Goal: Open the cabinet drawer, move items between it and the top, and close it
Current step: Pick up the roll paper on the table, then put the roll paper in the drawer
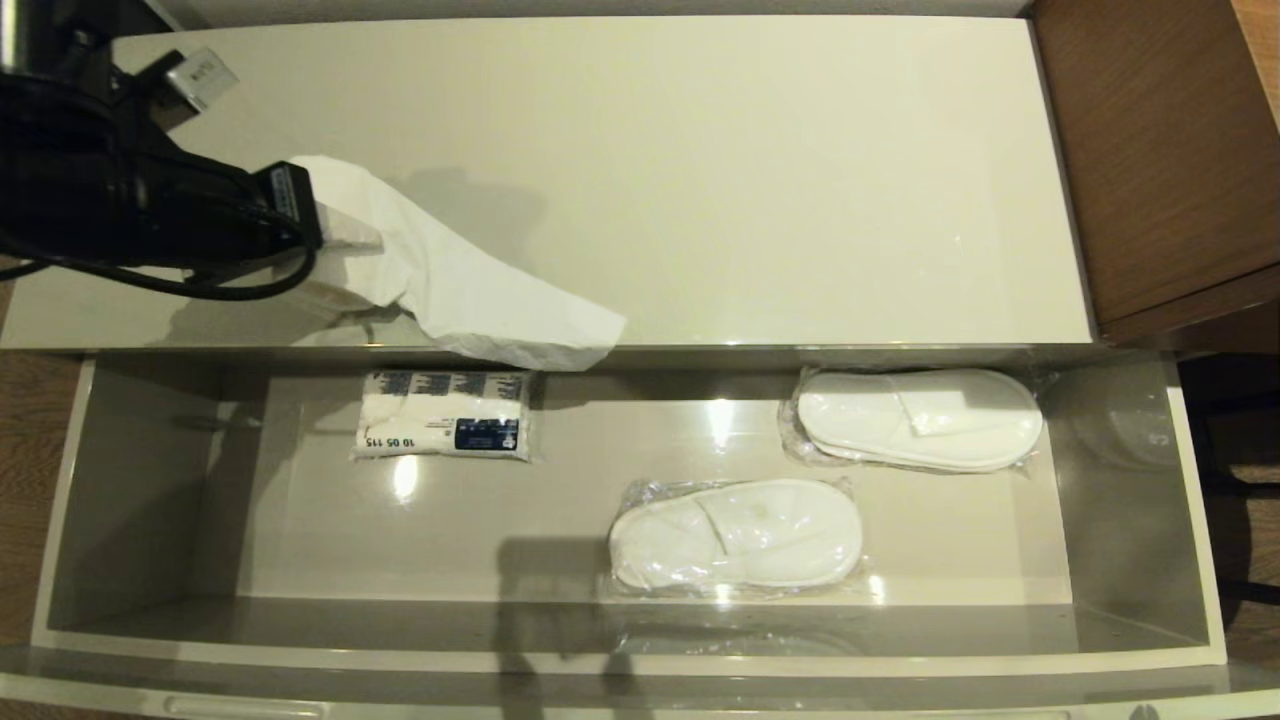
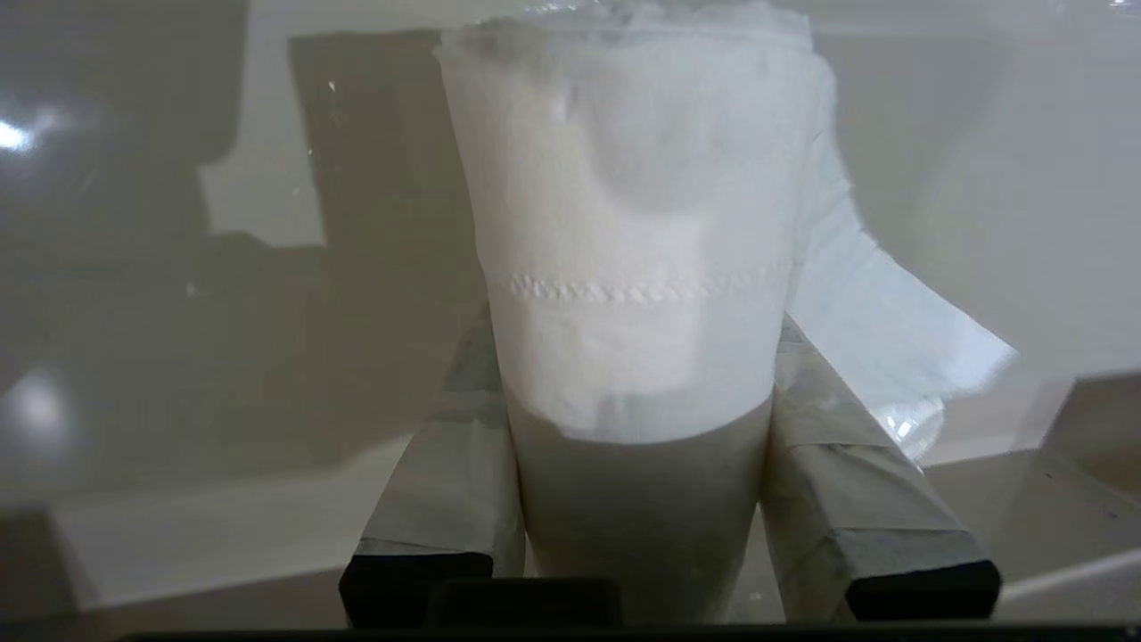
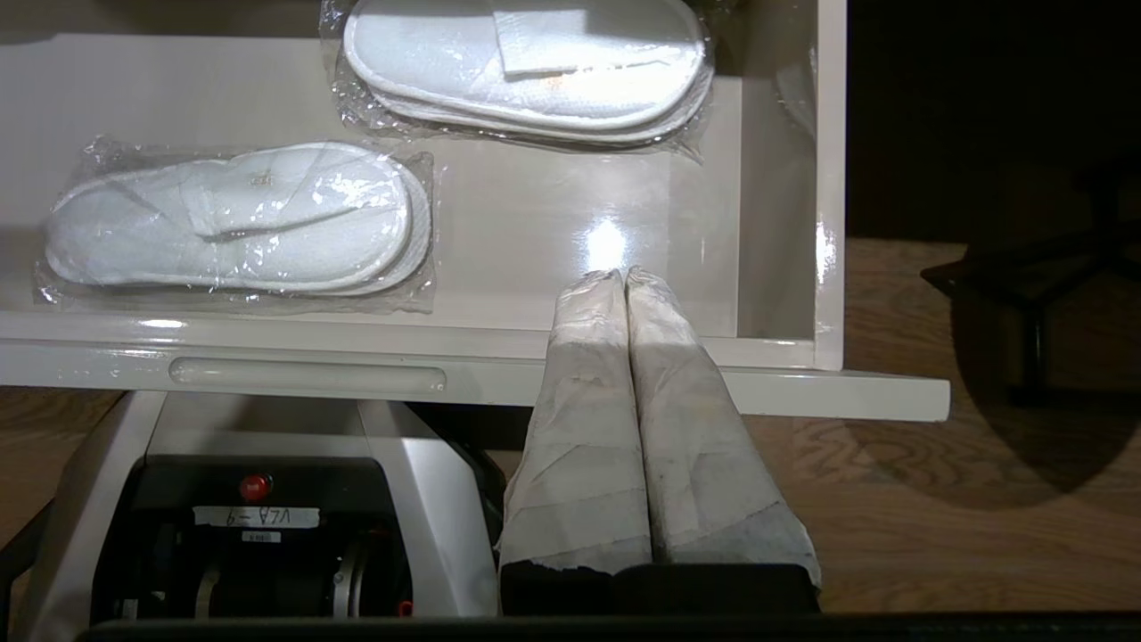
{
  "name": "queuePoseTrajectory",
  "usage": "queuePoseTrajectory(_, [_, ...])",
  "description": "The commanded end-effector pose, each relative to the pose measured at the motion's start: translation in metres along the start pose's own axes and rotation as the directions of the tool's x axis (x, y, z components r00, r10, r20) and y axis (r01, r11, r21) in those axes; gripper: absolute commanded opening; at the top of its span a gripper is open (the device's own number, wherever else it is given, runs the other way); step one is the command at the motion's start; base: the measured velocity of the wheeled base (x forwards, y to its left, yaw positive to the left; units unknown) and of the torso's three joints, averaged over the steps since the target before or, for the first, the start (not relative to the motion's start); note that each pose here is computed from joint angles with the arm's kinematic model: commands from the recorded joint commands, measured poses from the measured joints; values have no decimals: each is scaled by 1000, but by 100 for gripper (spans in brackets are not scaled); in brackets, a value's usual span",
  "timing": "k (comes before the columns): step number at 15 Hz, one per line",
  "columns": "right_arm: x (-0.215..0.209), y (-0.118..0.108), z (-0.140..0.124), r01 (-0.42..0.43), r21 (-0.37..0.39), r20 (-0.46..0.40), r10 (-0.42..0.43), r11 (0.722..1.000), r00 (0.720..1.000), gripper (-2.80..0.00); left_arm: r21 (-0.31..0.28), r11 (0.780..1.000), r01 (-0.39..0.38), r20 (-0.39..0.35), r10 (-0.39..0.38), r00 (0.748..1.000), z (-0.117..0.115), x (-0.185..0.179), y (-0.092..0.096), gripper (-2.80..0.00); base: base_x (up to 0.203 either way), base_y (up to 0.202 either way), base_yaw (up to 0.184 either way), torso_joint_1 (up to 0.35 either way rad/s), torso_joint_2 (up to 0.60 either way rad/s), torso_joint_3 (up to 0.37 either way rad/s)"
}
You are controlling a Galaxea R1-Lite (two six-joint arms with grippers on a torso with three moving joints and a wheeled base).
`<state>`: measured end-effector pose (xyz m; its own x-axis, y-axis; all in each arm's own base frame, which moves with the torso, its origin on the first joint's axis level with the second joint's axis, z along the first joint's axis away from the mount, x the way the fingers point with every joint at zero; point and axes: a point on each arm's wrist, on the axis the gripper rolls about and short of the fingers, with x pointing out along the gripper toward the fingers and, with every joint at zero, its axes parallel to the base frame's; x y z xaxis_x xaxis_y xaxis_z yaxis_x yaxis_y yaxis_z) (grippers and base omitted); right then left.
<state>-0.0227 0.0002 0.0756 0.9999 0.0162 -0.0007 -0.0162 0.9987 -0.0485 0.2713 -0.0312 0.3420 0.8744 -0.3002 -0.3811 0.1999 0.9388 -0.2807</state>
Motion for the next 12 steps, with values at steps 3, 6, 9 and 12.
queuePoseTrajectory(3, [0,0,0,-1,-10,-2,1,1000,1000,-280,-8,1000,2,-45,-3,999,-19,-84,-17,-280,0,0,0,0,0,0])
queuePoseTrajectory(6, [0,0,0,-1,-19,-1,1,1000,1000,-280,-46,998,-52,-143,45,989,-66,-136,-17,-280,0,0,0,0,0,0])
queuePoseTrajectory(9, [0,0,0,-1,-24,-1,1,1000,1000,-280,-165,974,-157,-251,112,962,-128,-165,-7,-280,0,0,0,0,0,0])
queuePoseTrajectory(12, [0,0,0,-1,-27,-1,1,1000,1000,-280,-234,943,-236,-370,138,919,-175,-195,-3,-280,0,0,0,0,0,0])
